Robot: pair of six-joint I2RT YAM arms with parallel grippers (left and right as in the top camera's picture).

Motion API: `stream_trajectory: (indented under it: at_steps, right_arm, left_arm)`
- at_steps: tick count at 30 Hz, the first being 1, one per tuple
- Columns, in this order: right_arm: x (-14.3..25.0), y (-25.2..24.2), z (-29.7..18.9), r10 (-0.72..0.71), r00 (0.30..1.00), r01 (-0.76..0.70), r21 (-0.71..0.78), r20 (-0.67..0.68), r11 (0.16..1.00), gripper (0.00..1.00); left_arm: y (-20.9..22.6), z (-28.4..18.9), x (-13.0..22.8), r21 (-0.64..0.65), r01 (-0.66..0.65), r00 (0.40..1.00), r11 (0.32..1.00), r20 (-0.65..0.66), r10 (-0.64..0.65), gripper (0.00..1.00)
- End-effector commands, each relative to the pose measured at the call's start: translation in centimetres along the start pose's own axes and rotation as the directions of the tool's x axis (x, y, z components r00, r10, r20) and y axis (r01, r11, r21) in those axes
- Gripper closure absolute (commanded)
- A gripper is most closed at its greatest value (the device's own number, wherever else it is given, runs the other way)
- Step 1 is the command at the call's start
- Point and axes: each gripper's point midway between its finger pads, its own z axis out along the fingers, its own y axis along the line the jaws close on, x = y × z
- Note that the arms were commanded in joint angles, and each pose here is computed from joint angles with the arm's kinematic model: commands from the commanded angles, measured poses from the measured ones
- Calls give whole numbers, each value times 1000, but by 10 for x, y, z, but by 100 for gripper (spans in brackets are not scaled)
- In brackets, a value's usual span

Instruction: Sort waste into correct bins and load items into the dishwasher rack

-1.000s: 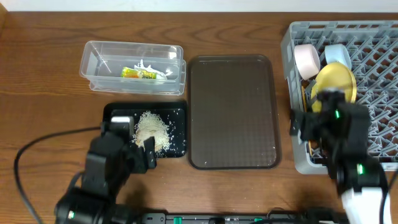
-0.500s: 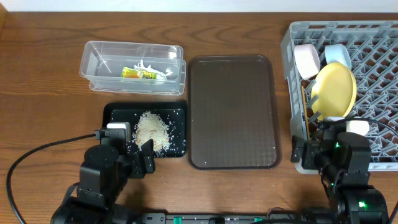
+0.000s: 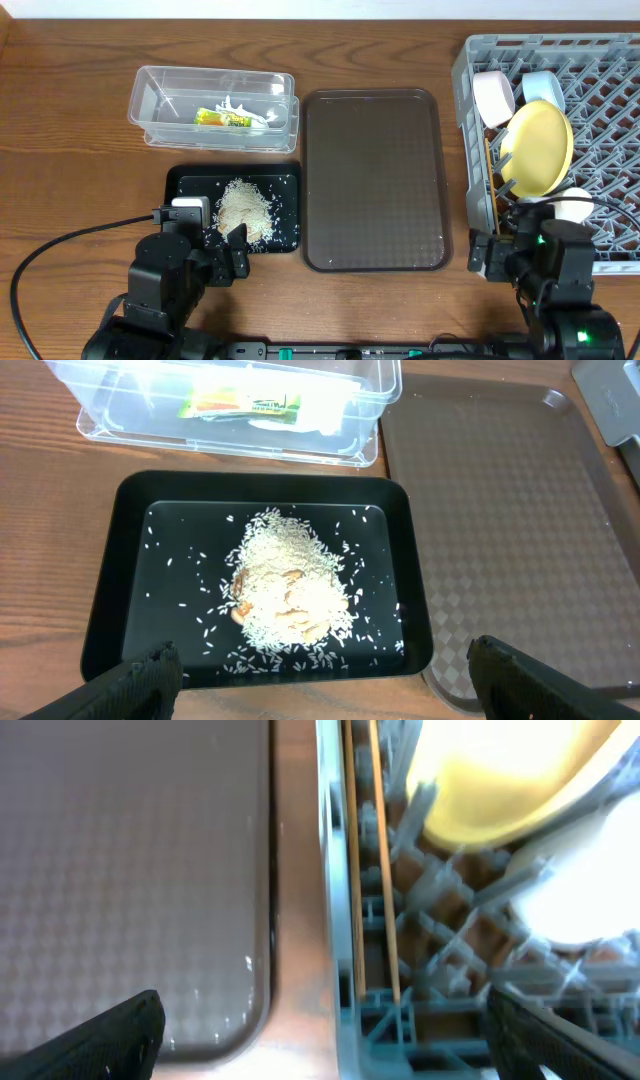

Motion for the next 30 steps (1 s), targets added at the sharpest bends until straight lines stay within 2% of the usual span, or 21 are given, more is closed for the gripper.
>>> stream_trajectory:
  at_steps: [1, 4, 9, 17, 21, 23, 30]
  right_arm:
    - [-18, 16, -10, -82, 984, 92, -52, 159, 994, 1]
    - [-31, 27, -16, -113, 931, 149, -80, 347, 986, 1]
    - [-36, 36, -17, -85, 824, 176, -111, 561, 978, 1]
    - [-46, 36, -3, -48, 666, 181, -100, 744, 978, 1]
    - [-35, 30, 10, -67, 709, 168, -76, 702, 983, 1]
    - [-22, 30, 22, -76, 757, 169, -83, 649, 982, 1]
    - [-20, 31, 24, -64, 768, 161, -96, 637, 982, 1]
  left_arm:
    - [0, 1, 2, 3, 6, 1000, 1000, -4, -6, 7]
    - [0, 1, 2, 3, 6, 1000, 1000, -3, -6, 7]
    - [0, 1, 2, 3, 7, 1000, 1000, -3, -7, 7]
    - [0, 1, 2, 2, 7, 1000, 1000, -4, -7, 6]
    - [0, 1, 2, 2, 6, 1000, 1000, -4, -6, 6]
    - [0, 1, 2, 2, 7, 1000, 1000, -4, -7, 6]
    - [0, 1, 2, 3, 7, 1000, 1000, -3, -7, 6]
